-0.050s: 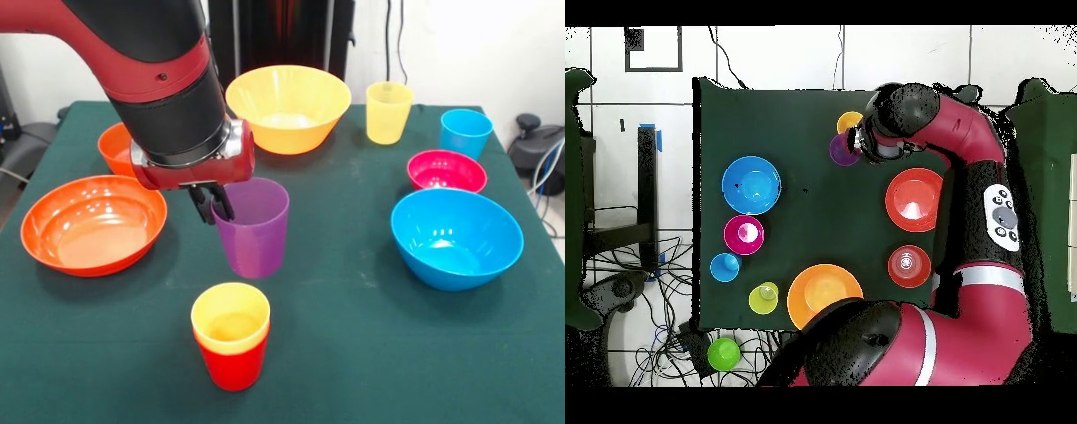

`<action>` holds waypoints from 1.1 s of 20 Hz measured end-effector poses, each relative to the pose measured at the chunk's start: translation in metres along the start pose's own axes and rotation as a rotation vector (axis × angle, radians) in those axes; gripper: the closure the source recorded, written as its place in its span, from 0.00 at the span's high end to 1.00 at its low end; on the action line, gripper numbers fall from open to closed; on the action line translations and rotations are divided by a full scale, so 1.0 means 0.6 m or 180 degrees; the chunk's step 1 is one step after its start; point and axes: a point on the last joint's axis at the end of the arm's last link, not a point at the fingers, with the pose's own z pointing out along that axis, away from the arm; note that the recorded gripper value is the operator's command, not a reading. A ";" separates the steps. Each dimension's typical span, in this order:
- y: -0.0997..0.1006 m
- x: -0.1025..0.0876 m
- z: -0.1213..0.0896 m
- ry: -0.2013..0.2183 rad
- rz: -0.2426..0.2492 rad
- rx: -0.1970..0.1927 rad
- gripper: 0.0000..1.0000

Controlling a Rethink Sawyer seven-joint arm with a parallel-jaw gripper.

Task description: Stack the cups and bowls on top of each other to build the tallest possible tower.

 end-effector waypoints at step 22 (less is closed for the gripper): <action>-0.025 -0.008 -0.046 0.0093 0.0011 -0.0016 0.00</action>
